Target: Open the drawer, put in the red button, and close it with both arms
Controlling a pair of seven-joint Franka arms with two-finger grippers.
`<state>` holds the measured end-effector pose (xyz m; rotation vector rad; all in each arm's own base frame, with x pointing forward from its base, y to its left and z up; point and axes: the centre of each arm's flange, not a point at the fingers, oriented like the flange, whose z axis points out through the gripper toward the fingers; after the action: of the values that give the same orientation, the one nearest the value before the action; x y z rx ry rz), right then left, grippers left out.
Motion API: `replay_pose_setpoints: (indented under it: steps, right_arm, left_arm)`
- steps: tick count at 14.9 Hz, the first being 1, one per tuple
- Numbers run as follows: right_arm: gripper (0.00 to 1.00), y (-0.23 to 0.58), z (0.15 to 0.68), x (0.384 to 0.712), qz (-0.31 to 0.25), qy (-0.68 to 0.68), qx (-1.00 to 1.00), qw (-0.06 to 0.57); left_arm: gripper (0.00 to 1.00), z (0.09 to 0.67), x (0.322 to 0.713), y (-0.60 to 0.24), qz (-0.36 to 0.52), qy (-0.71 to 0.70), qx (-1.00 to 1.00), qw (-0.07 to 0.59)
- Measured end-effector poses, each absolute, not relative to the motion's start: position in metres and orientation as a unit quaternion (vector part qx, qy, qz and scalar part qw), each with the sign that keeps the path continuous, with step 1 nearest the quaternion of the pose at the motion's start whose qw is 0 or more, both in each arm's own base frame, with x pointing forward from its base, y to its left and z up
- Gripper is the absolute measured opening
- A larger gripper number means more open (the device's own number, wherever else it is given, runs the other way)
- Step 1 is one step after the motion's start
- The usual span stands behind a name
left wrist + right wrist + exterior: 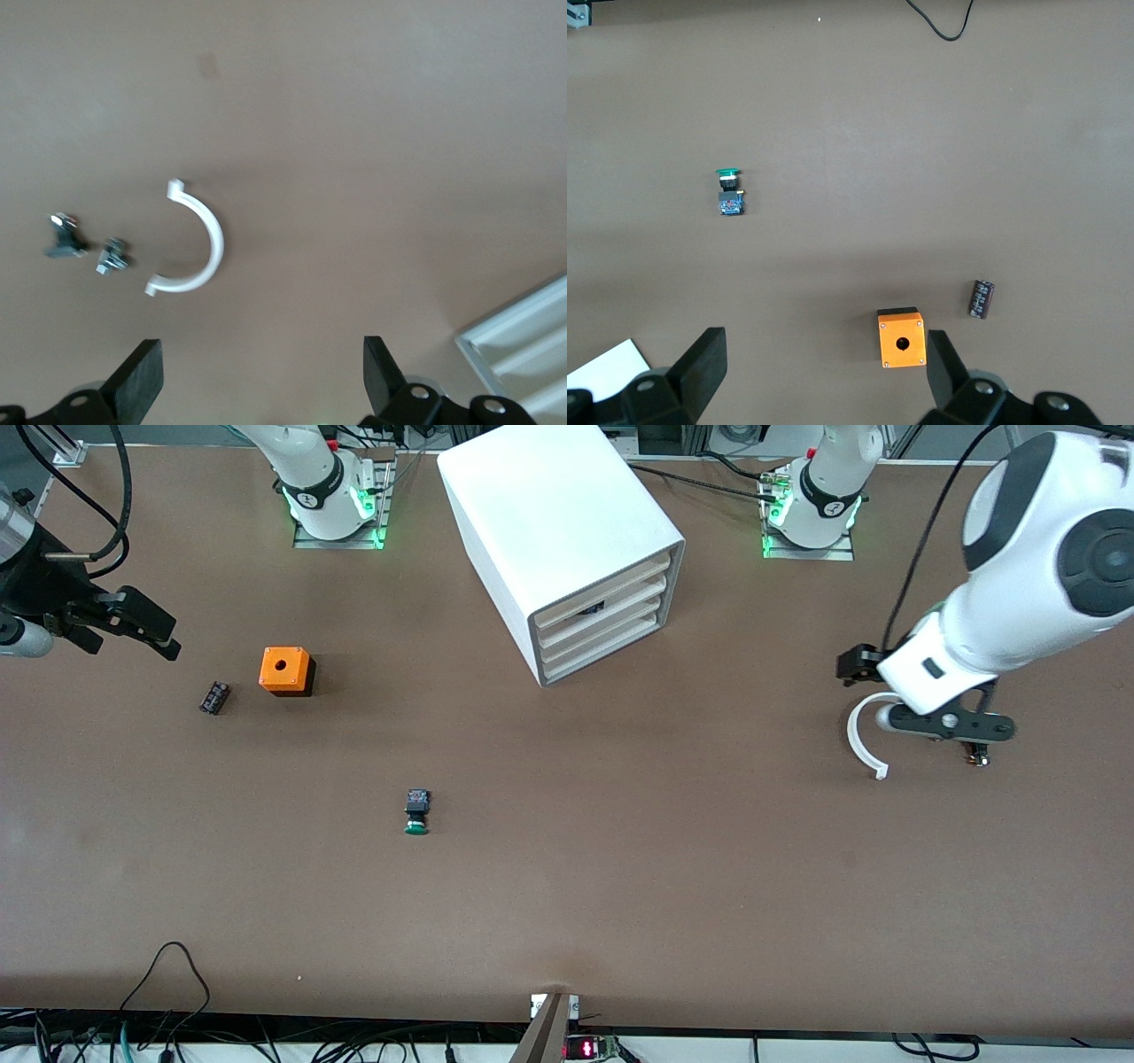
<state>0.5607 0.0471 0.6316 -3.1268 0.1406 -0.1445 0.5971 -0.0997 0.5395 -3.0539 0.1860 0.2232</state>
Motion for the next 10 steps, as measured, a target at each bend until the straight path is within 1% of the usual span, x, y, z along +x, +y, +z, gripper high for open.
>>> replay_pose_setpoints:
  steps: [2,4,7,10]
  right_arm:
    - [1.00,0.048,0.632,0.561,-0.046,0.044,-0.998,0.004]
    - [1.00,0.049,0.632,0.561,-0.046,0.043,-0.998,0.004]
    - [1.00,0.049,0.631,0.561,-0.046,0.043,-0.998,0.004]
    - [1.00,0.049,0.631,0.561,-0.046,0.043,-0.998,0.004]
  left_arm:
    - [1.00,0.552,0.603,-0.075,0.015,0.044,-0.998,0.040]
    - [1.00,0.561,0.593,-0.059,-0.018,0.026,-0.999,0.017]
    - [1.00,0.575,0.567,-0.052,-0.025,0.025,-0.999,0.011]
    - [1.00,0.575,0.555,-0.052,0.000,0.026,-1.000,0.013]
